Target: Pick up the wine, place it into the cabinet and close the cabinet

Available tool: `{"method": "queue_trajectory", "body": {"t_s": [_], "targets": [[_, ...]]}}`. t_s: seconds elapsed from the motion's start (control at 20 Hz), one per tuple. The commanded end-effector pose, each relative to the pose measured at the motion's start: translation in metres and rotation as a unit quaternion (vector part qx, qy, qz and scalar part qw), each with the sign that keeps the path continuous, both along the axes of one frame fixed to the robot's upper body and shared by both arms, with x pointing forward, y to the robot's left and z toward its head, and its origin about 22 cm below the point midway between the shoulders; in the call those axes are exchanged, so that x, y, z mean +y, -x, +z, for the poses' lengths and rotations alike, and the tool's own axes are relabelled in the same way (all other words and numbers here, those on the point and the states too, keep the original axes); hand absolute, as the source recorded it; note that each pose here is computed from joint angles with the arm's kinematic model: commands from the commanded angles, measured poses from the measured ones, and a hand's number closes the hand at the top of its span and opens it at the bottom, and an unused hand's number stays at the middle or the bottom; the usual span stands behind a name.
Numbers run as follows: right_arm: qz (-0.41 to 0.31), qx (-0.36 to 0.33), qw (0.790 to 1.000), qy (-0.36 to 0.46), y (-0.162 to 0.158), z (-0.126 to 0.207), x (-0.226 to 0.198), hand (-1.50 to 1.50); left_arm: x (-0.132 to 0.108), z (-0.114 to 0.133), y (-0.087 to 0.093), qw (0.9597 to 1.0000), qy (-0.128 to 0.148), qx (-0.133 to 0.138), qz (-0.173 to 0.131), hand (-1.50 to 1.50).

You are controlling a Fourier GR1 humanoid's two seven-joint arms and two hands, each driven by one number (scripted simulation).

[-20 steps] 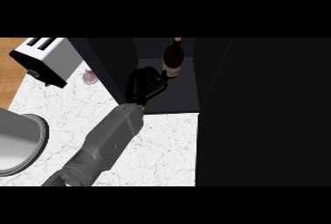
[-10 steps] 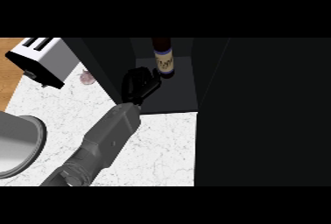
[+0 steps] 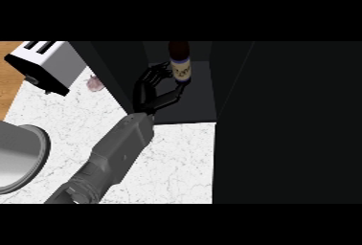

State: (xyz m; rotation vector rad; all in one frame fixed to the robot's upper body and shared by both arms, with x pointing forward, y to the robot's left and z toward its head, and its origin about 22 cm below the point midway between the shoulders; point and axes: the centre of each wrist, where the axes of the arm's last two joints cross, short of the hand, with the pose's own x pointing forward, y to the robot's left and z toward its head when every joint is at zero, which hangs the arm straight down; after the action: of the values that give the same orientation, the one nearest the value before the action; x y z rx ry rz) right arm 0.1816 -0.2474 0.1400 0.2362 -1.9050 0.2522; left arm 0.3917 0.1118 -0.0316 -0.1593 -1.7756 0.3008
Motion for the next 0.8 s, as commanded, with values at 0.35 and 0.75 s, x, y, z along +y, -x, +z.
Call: {"method": "queue_trajectory", "body": {"t_s": [0.35,0.75], "targets": [[-0.015,0.005,1.000,-0.005,0.010,0.000,0.007,-1.50,0.021,-0.005,0.007,0.9987,-0.023,-0.042,0.020,-1.50],[-0.020,0.014,1.000,0.012,0.019,0.003,-0.012,-1.50,-0.006,-0.005,0.050,0.9958,-0.009,-0.049,-0.076,-1.50]]}}
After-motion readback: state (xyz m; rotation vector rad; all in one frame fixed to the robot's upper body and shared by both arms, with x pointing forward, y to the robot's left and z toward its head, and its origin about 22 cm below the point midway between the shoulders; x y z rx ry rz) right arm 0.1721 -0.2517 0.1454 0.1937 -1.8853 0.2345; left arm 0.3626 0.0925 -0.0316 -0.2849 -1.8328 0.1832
